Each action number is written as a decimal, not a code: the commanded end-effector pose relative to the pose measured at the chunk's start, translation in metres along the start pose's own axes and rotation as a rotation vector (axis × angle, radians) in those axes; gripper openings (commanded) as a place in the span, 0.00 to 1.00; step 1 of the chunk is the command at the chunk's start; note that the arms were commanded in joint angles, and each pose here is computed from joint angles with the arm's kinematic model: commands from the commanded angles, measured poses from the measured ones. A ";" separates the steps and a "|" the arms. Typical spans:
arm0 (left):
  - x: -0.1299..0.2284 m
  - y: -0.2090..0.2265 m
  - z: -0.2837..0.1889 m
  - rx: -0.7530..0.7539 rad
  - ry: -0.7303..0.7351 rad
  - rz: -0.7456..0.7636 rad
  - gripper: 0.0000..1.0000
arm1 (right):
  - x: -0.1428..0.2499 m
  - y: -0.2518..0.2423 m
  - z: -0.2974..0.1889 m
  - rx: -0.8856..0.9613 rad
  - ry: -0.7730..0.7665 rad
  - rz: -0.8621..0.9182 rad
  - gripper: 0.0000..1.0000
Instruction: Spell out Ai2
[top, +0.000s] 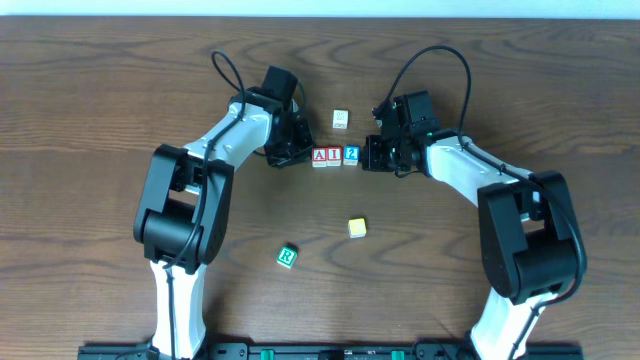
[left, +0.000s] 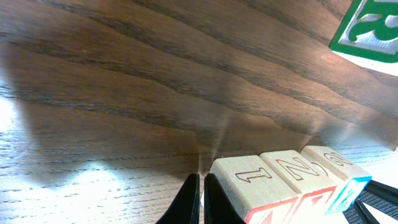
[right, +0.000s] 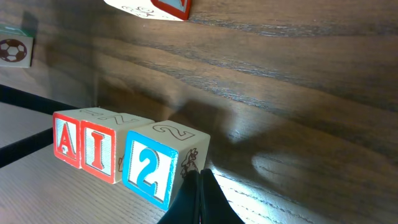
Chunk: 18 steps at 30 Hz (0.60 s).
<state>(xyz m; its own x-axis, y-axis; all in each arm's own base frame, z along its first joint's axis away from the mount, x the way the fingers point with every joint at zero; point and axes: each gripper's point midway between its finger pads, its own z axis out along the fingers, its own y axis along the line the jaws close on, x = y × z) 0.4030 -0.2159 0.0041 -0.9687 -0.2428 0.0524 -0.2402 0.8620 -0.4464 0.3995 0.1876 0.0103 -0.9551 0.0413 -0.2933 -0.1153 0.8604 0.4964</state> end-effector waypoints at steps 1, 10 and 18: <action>0.003 0.005 0.006 -0.010 0.013 -0.025 0.06 | 0.004 0.003 0.004 -0.010 0.010 0.006 0.01; 0.001 0.001 0.007 -0.001 0.003 -0.021 0.06 | 0.003 0.008 0.004 -0.035 0.011 -0.022 0.01; 0.000 0.000 0.007 0.002 -0.002 -0.018 0.06 | 0.002 0.010 0.004 -0.040 0.004 -0.058 0.01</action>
<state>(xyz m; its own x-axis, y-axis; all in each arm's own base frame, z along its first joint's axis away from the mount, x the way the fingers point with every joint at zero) 0.4078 -0.2186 0.0054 -0.9647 -0.2599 0.0421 -0.2498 0.8530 -0.4582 0.4025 0.1910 0.0134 -0.9486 0.0293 -0.3150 -0.1421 0.8501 0.5071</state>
